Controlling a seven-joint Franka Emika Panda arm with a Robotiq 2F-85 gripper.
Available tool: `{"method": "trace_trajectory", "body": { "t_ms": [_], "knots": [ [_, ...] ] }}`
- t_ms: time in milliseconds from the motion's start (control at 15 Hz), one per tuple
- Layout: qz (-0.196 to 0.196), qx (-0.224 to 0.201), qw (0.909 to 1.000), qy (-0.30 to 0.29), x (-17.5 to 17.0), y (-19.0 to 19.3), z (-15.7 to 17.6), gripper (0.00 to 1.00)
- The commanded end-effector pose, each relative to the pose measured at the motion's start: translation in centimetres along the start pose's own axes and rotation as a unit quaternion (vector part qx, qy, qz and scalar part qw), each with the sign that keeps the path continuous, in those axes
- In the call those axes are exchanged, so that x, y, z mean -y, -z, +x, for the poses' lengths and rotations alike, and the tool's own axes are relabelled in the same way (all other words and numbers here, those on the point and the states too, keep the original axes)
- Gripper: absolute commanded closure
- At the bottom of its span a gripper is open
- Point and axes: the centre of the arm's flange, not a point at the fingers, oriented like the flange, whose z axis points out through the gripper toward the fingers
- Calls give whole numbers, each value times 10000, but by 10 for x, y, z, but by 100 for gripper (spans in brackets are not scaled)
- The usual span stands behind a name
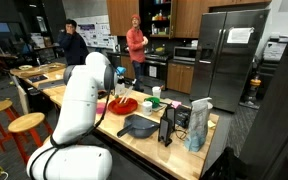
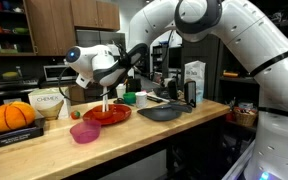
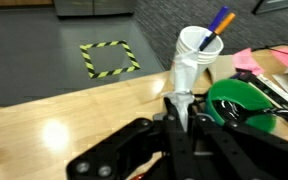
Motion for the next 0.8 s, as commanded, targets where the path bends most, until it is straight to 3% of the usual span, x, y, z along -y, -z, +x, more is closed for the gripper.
{"method": "trace_trajectory", "body": {
  "t_ms": [0, 200, 533, 733],
  "knots": [
    [791, -229, 9965, -156, 20, -6, -9, 98],
    [1011, 50, 9940, -407, 22, -18, -11, 98],
    [650, 732, 9921, -788, 13, -27, -5, 98],
    [231, 994, 9904, -933, 5, -23, -2, 98]
  ]
}}
